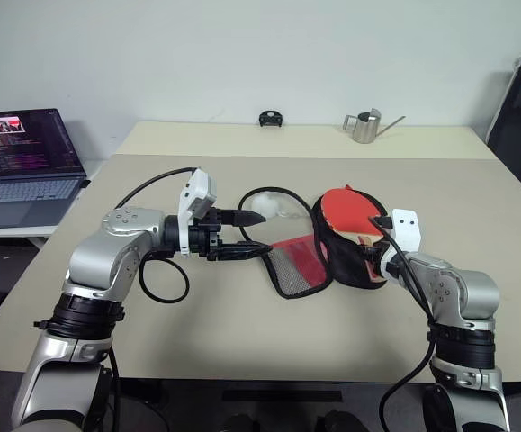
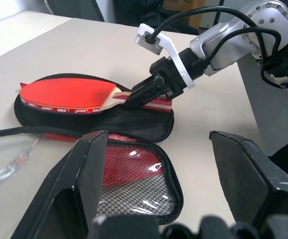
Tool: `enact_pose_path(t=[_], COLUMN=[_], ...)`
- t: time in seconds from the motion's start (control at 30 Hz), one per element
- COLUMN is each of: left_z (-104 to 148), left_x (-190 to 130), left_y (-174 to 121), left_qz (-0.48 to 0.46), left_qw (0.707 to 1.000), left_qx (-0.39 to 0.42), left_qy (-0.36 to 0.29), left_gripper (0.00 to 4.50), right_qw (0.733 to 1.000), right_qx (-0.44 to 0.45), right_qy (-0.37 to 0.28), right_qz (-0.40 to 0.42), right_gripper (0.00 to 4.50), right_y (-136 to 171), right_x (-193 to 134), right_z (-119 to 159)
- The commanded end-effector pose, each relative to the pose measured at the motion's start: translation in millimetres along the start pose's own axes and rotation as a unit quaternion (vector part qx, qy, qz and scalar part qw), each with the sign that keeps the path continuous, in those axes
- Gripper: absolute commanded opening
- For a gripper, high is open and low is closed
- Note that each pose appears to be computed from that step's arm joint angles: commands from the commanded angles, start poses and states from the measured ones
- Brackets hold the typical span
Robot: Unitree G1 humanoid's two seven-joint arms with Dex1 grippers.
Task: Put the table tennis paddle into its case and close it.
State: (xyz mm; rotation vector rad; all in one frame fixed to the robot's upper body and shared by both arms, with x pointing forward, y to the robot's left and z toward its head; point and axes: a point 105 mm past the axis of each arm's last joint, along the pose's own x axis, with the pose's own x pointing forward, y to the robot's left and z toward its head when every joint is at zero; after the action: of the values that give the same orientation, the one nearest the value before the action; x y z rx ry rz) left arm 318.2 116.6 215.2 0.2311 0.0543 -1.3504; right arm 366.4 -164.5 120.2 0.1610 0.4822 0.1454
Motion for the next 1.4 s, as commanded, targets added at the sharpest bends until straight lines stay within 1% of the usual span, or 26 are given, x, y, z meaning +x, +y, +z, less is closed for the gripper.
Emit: enact_pose_path(t=[0.03, 0.3, 0.4, 0.53, 0.6, 0.67, 0.87, 0.97, 1.03, 1.13, 1.27, 1.33, 1.4], left_z=[13.6, 12.8, 12.2, 11.8, 11.6, 11.3, 10.8, 10.1, 9.7, 8.7, 7.4, 7.1, 6.2], left_x=[-2.3, -1.6, -3.1, -3.6, -3.9, -4.2, -4.5, -5.0, -5.4, -6.1, -6.8, -6.9, -7.0], left_y=[-1.6, -2.3, -2.2, -2.5, -2.5, -2.6, -2.5, -2.6, -2.7, -3.0, -3.3, -3.1, -2.5], left_qz=[0.001, 0.0, 0.002, 0.003, 0.004, 0.005, 0.006, 0.007, 0.008, 0.009, 0.01, 0.01, 0.011], left_qw=[1.0, 1.0, 1.0, 1.0, 1.0, 1.0, 1.0, 1.0, 1.0, 1.0, 1.0, 1.0, 1.0], left_qx=[0.024, 0.023, 0.022, 0.022, 0.022, 0.022, 0.021, 0.021, 0.021, 0.019, 0.017, 0.017, 0.015], left_qy=[-0.017, -0.018, -0.017, -0.017, -0.017, -0.017, -0.016, -0.016, -0.015, -0.015, -0.014, -0.014, -0.013], left_gripper=[3.57, 3.57, 3.57, 3.57, 3.57, 3.57, 3.57, 3.57, 3.57, 3.57, 3.57, 3.57, 3.57], right_qw=[0.999, 1.0, 0.999, 0.999, 0.999, 1.0, 0.999, 0.996, 0.993, 0.991, 0.989, 0.99, 0.99], right_qx=[-0.012, 0.005, 0.0, -0.002, -0.002, 0.0, -0.014, -0.014, -0.014, -0.034, -0.062, -0.069, -0.077], right_qy=[-0.03, -0.02, -0.019, -0.019, -0.019, -0.018, -0.035, -0.066, -0.081, -0.087, -0.075, -0.069, -0.062], right_qz=[-0.002, -0.019, -0.035, -0.033, -0.029, -0.022, 0.003, 0.057, 0.08, 0.1, 0.114, 0.103, 0.103], right_gripper=[1.11, 1.11, 1.11, 1.11, 1.84, 2.36, 4.48, 4.48, 4.48, 4.48, 4.48, 4.11, 3.48], right_y=[6.5, 7.5, 5.0, 8.2, 11.6, 15.9, 30.1, 45.8, 48.6, 42.2, 21.0, 3.7, -2.9], right_x=[-6.9, -3.3, -1.1, 0.3, 0.5, 0.4, -5.3, -17.8, -26.7, -38.3, -50.5, -54.2, -57.0], right_z=[9.7, 0.9, -1.1, -2.2, -3.1, -4.5, 1.2, 13.6, 20.2, 24.0, 21.2, 19.5, 17.3])
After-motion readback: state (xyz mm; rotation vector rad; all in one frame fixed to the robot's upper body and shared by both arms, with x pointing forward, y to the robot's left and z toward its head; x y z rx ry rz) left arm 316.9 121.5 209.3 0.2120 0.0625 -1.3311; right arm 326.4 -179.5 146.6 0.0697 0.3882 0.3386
